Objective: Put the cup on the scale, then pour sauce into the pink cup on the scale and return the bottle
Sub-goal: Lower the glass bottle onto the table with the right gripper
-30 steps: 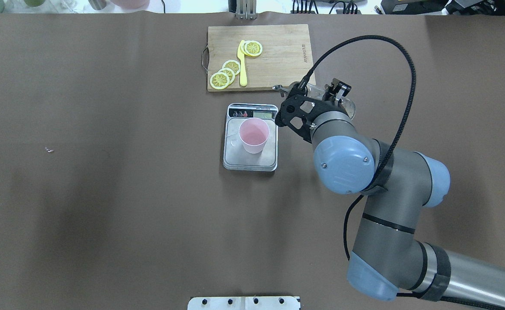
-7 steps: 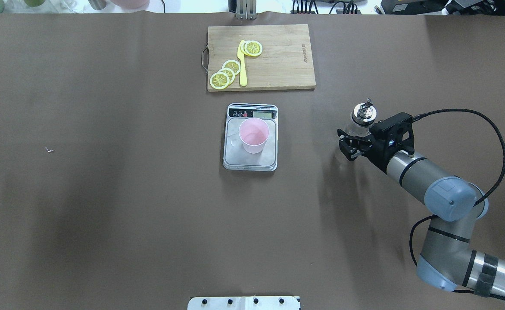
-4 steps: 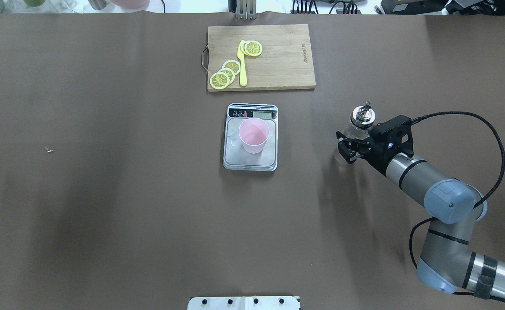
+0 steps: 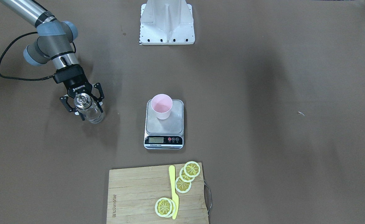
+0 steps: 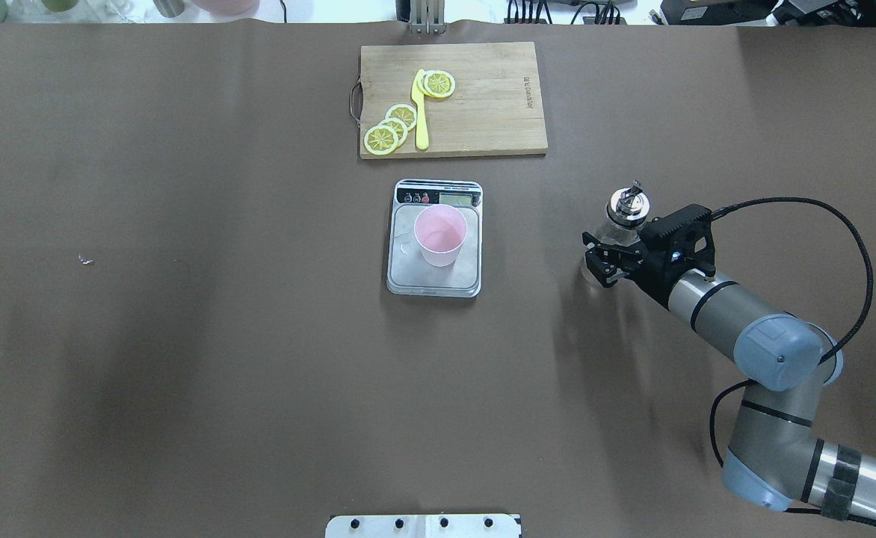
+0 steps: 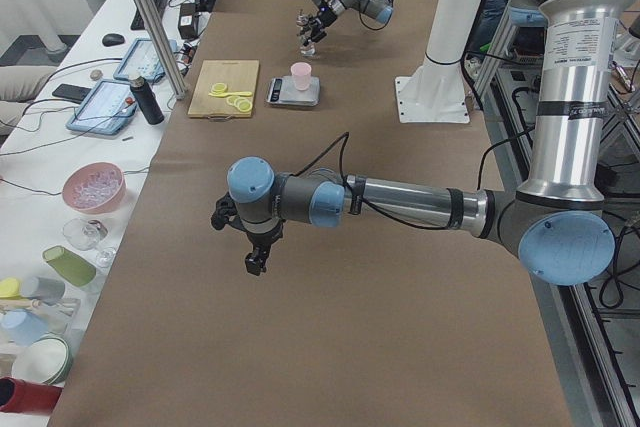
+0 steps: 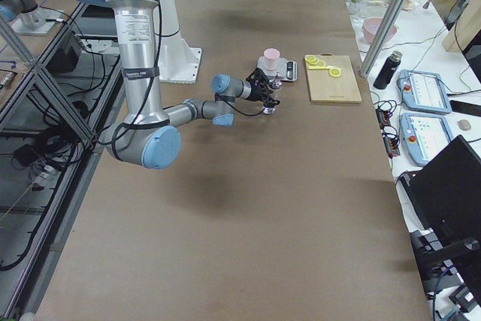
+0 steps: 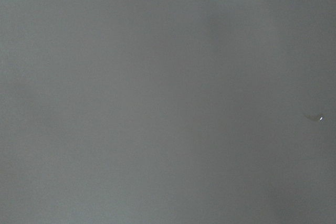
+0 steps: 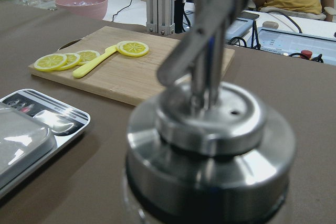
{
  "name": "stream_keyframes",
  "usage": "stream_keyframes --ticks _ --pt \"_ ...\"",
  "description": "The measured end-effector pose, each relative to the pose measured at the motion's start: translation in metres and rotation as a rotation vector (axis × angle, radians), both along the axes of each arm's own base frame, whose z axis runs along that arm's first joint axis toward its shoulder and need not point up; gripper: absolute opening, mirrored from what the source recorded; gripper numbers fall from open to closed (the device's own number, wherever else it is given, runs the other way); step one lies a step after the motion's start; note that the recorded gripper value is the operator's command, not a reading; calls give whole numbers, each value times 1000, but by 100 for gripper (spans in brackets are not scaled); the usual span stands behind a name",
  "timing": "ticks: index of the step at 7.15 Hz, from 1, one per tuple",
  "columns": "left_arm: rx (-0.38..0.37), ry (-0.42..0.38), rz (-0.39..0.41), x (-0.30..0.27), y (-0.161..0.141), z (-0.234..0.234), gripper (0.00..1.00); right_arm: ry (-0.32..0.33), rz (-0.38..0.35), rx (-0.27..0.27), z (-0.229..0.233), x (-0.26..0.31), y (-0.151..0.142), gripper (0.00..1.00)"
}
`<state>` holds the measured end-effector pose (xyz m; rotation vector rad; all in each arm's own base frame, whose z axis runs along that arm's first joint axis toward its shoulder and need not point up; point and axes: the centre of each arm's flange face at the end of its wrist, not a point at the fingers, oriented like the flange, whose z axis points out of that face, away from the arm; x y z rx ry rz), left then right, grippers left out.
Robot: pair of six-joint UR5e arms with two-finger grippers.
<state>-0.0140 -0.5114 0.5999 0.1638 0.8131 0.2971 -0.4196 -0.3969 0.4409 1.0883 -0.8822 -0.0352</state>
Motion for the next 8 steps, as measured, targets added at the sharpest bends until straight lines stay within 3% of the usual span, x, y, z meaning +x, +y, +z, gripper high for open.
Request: stream_keyframes --ticks 4,8 --pt "8 0 0 0 0 -4 100 5 -2 -3 3 -2 0 33" --pt "10 -1 -1 0 0 -5 100 9 -3 -4 5 -3 0 78"
